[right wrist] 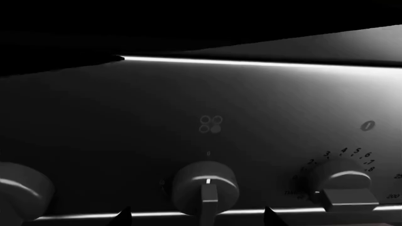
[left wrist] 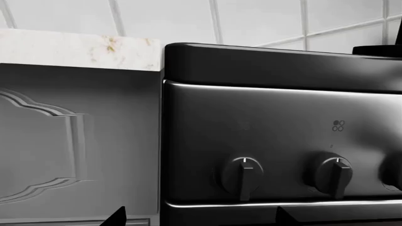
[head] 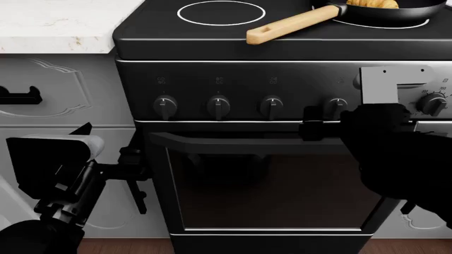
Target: Pick the croissant and place it on the pan. Then turn on the stove to warm the croissant.
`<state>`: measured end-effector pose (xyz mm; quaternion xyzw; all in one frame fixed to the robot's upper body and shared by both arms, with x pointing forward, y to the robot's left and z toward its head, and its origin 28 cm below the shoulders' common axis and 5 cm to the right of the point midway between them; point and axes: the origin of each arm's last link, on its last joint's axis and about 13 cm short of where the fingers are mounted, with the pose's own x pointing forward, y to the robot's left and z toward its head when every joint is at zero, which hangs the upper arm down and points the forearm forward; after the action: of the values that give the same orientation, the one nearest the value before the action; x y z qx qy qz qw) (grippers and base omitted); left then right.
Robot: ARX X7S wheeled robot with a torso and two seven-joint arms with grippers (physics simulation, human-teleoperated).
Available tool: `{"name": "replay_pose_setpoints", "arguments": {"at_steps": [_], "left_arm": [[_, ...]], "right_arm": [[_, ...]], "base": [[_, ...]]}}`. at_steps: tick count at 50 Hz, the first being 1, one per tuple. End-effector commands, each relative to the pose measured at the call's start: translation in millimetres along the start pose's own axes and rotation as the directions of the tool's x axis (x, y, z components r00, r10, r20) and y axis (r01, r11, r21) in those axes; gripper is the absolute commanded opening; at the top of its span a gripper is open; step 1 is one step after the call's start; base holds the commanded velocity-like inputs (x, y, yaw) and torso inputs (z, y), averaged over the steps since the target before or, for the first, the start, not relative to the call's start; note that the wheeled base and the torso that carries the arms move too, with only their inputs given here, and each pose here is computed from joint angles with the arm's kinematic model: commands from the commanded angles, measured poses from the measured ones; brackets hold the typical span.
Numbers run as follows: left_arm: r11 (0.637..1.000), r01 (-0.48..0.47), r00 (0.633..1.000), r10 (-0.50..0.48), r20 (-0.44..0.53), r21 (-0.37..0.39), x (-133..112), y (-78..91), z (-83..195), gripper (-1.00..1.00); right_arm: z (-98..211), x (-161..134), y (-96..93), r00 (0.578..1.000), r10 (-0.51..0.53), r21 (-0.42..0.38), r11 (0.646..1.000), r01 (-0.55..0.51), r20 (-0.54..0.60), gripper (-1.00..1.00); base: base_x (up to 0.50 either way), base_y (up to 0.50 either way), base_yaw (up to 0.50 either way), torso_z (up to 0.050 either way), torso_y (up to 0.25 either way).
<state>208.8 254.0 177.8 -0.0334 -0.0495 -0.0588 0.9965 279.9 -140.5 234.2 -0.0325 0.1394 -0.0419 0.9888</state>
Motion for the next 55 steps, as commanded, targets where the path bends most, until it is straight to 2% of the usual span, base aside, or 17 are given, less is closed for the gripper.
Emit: {"name": "replay_pose_setpoints", "arguments": {"at_steps": [1, 25, 55], "left_arm": [[1.0, -0.002, 1.0, 0.002, 0.0, -0.001, 0.6, 0.3, -0.1, 1.0], [1.0, -0.003, 1.0, 0.003, -0.003, 0.002, 2.2, -0.8, -0.2, 1.0], [1.0, -0.011, 1.0, 0.011, -0.006, 0.001, 2.3, -0.9, -1.1, 1.0]], "right_arm": [[0.7, 3.6, 0.0, 1.0, -0.002, -0.001, 1.0, 0.002, 0.0, 1.0], [-7.5, 14.2, -4.1, 0.999, -0.009, 0.007, 1.0, 0.009, -0.046, 1.0], [-9.2, 25.0, -5.5, 0.999, -0.02, 0.006, 1.0, 0.021, -0.048, 1.0]], "base": [[0.0, 0.0, 0.0, 0.0, 0.0], [0.0, 0.0, 0.0, 0.0, 0.0], [0.0, 0.0, 0.0, 0.0, 0.0]]}}
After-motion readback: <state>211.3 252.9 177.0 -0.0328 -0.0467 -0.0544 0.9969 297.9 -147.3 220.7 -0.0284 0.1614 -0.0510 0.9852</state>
